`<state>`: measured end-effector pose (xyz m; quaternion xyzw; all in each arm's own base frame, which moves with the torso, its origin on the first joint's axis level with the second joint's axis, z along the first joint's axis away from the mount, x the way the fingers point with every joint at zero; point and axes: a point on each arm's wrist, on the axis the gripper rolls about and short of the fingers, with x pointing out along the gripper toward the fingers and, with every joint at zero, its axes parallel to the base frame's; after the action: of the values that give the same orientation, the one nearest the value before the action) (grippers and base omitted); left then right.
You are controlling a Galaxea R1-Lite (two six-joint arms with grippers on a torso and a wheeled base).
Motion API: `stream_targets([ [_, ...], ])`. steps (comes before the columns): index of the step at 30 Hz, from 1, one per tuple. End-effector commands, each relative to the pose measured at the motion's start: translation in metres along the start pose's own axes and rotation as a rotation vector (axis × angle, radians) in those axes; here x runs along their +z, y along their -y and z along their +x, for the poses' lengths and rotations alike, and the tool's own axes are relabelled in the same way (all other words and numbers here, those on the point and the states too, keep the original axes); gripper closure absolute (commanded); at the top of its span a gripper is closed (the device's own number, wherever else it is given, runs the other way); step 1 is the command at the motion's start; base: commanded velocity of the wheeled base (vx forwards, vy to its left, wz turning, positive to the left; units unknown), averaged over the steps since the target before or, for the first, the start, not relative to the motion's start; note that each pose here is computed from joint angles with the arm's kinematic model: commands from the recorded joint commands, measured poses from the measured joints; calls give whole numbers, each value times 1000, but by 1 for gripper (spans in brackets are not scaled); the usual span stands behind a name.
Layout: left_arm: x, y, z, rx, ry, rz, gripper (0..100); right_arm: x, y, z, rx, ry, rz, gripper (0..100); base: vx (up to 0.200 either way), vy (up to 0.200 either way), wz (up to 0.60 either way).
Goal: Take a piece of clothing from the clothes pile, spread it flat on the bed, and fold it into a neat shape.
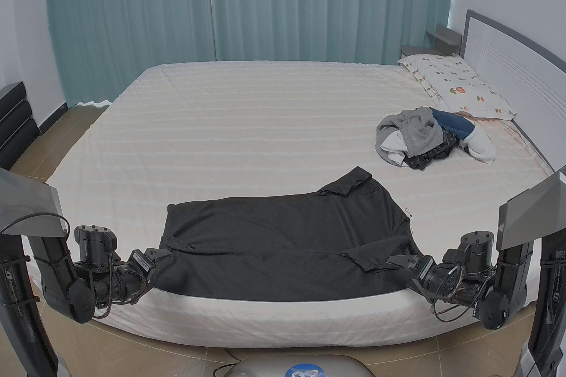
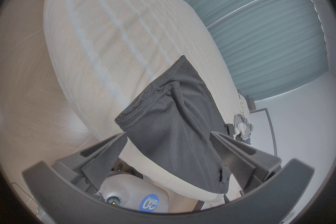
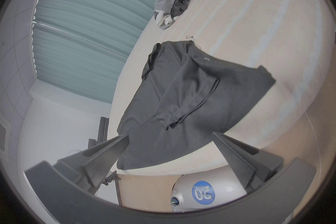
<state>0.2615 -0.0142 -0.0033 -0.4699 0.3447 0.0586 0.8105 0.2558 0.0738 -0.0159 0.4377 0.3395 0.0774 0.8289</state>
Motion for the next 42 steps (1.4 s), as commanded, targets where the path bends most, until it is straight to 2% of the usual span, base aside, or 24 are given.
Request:
stream_targets([
  [1, 0, 0, 2, -1, -1, -5, 0, -6, 2, 9, -4, -17, -8, 0, 0, 0, 0],
  [13, 1, 2, 4, -7, 1, -5, 0, 9, 1, 40, 46, 51, -14, 0, 0, 0, 0],
  [21, 1, 2, 4, -7, 1, -3, 0, 8, 4, 48, 14, 79, -22, 0, 0, 0, 0],
  [31, 1, 0, 5, -1, -1, -1, 0, 10, -1, 67, -74, 98, -35, 0, 0, 0, 0],
  [41, 1, 0, 5, -1, -1, -1, 0, 14, -4, 72, -59, 124, -29, 0, 0, 0, 0],
  [42, 1, 0, 5, -1, -1, -1, 0, 13, -4, 71, -60, 123, -28, 100, 0, 0, 0],
])
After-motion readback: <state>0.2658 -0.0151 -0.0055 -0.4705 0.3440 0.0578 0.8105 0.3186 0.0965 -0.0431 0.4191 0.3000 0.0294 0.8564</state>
